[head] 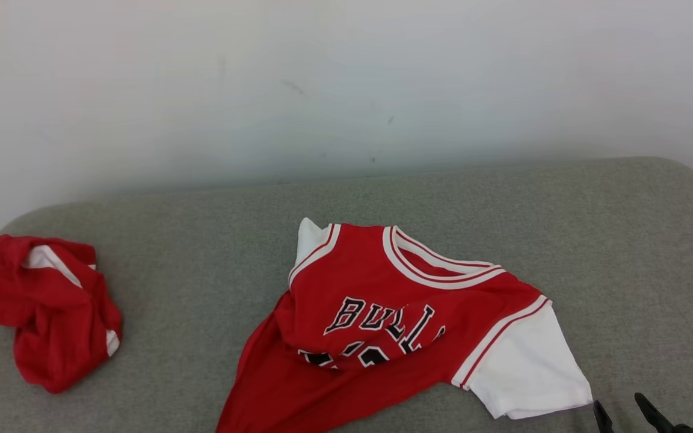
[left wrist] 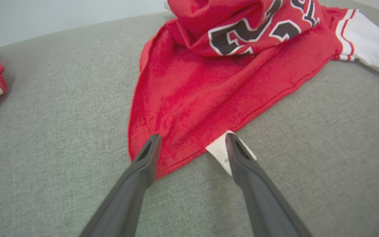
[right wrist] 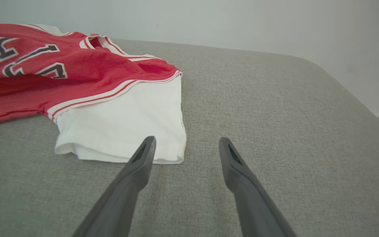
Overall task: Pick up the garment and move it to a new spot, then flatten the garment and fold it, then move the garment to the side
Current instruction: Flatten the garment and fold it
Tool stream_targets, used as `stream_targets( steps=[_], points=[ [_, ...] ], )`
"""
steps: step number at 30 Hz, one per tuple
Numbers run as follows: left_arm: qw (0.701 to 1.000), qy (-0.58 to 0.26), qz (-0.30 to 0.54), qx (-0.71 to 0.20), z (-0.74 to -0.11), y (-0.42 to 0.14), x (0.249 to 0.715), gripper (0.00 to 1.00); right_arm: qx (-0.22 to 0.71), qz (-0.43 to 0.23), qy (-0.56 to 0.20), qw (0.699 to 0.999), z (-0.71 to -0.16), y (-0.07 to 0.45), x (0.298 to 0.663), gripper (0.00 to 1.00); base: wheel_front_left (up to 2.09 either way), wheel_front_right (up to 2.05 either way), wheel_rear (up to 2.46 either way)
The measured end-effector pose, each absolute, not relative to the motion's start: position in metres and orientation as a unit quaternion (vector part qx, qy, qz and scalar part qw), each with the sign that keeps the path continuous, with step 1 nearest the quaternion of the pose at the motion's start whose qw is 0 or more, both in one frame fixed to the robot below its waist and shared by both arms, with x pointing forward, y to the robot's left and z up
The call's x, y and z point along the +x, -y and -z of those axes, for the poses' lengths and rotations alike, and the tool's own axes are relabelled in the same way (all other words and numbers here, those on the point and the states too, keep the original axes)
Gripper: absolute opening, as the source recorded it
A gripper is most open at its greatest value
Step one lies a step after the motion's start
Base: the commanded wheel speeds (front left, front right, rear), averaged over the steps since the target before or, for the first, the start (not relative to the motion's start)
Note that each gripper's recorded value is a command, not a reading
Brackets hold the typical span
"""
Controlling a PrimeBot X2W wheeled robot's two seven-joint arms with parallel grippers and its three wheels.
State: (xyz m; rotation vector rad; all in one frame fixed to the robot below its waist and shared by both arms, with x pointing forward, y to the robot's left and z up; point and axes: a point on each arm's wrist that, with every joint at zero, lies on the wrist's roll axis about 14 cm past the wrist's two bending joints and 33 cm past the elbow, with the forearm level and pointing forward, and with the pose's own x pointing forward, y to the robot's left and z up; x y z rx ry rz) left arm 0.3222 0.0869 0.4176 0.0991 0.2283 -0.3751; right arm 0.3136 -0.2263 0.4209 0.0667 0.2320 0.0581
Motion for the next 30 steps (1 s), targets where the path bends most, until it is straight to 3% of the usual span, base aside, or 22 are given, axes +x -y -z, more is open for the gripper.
stream_targets(
  steps=[30],
  points=[
    [0.962,-0.176,0.186,0.097,-0.379,-0.098,0.35,1.0,0.055,-0.085,-0.199,0.975,-0.38,0.198,0.353,1.0,0.0,0.0,0.0]
  ],
)
